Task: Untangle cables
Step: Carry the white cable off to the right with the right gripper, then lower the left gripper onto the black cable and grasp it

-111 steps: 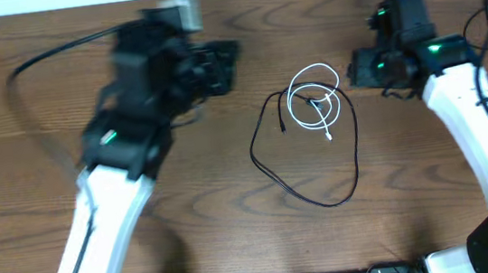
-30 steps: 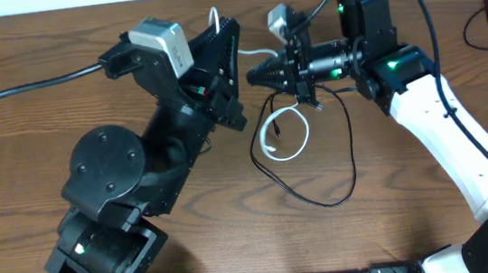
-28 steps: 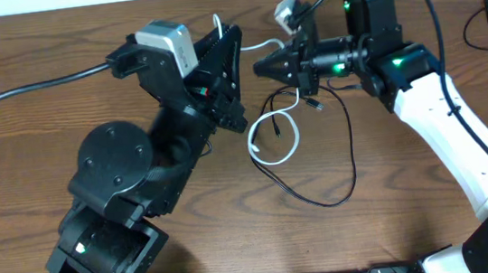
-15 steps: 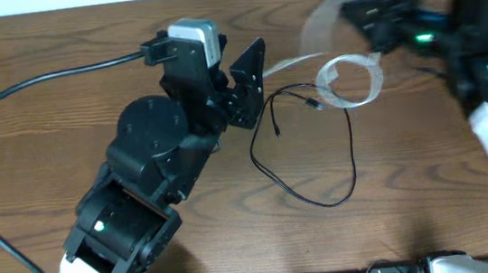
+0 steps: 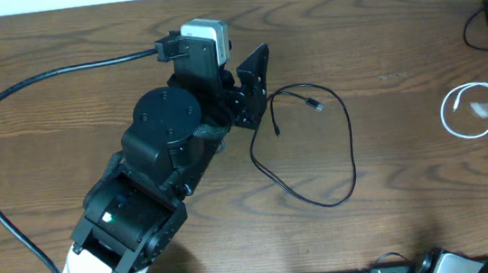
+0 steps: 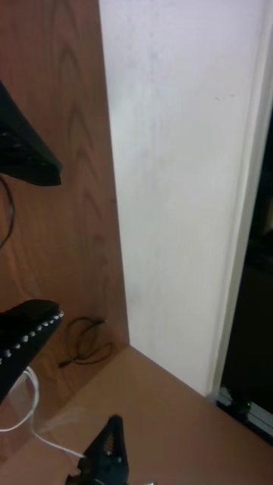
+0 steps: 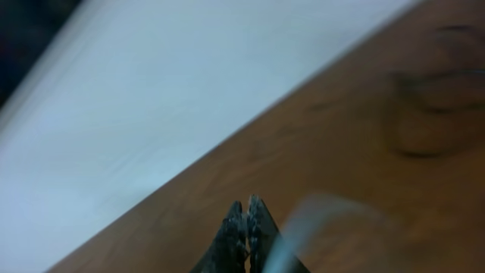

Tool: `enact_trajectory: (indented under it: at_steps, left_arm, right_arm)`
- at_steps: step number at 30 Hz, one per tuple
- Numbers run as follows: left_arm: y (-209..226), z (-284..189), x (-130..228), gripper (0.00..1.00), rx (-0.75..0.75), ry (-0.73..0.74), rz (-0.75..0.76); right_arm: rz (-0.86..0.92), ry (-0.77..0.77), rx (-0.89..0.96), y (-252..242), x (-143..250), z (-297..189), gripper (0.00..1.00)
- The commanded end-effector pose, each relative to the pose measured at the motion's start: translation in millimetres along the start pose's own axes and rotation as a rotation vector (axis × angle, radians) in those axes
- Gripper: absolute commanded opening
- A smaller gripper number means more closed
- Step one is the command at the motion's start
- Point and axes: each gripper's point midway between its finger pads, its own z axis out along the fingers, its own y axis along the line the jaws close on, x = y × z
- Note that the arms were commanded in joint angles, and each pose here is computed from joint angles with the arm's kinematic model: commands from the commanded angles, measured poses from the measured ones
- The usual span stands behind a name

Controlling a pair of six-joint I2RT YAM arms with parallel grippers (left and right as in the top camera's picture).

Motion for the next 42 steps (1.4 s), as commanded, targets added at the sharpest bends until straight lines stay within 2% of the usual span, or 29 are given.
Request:
enact_trajectory:
  at_steps: [1, 9, 10, 11, 12, 13, 14, 21, 23, 24, 28, 33, 35, 37, 40, 42]
  left_arm:
    - [4.2, 6.1, 6.2, 0.54, -0.022, 0.024, 0.014]
    - [4.3, 15.4, 14.2, 0.54, -0.025, 0.05, -0.005]
    - [4.6, 17.5, 16.0, 0.54, -0.027, 0.056, -0.004]
    - [4.7, 18.7, 17.0, 0.54, -0.028, 0.059, -0.004]
    - [5.1, 21.4, 19.3, 0.54, -0.031, 0.066, -0.016]
    - [5.2, 23.3, 20.9, 0.54, -0.032, 0.07, -0.026]
    - [5.6, 25.2, 22.6, 0.54, -0.035, 0.075, -0.03]
    - [7.5, 37.7, 34.2, 0.54, -0.048, 0.11, -0.024]
    - [8.5, 39.0, 37.7, 0.54, -0.052, 0.122, -0.022]
    - [8.7, 39.9, 41.5, 0.54, -0.053, 0.137, -0.02]
    - [4.7, 41.7, 49.9, 0.54, -0.027, 0.172, -0.019]
    - [5.9, 41.4, 54.9, 0.54, -0.031, 0.192, -0.016]
    - [5.1, 41.4, 58.0, 0.54, -0.025, 0.205, -0.016]
    - [1.6, 42.4, 67.4, 0.55, -0.002, 0.246, -0.016]
    - [-0.1, 47.3, 90.2, 0.55, 0.016, 0.333, -0.014]
    - [4.3, 53.1, 113.4, 0.55, 0.0, 0.417, -0.009]
  right_arm:
    - [0.051, -0.085, 0.227, -67.7, -21.9, 6.1, 0.01]
    - [0.105, -0.12, 0.38, -159.6, -31.5, 51.3, 0.01]
    - [0.113, -0.119, 0.395, -175.9, -28.2, 66.9, 0.12]
    - [0.113, -0.119, 0.395, -179.5, -27.6, 71.2, 0.17]
    - [0.119, -0.106, 0.399, -191.0, -21.3, 84.1, 0.52]
    - [0.126, -0.089, 0.406, -197.5, -15.4, 89.6, 0.8]
    - [0.133, -0.074, 0.413, -202.5, -10.0, 93.5, 0.99]
    - [0.23, 0.024, 0.449, -209.7, 18.4, 89.3, 0.99]
    - [0.31, 0.07, 0.515, -217.8, 36.2, 81.3, 0.99]
    - [0.422, 0.132, 0.651, -233.9, 63.9, 64.4, 0.99]
    - [0.5, 0.218, 0.885, -256.1, 100.0, 29.0, 0.99]
    - [0.532, 0.294, 0.908, -254.2, 116.9, 18.1, 0.99]
    - [0.534, 0.346, 0.814, -240.5, 121.7, 26.4, 0.99]
    - [0.484, 0.441, 0.572, -207.1, 125.8, 46.4, 0.99]
    - [0.373, 0.555, 0.186, -144.9, 132.2, 64.5, 0.89]
    - [0.275, 0.599, 0.062, -118.0, 140.2, 70.2, 0.86]
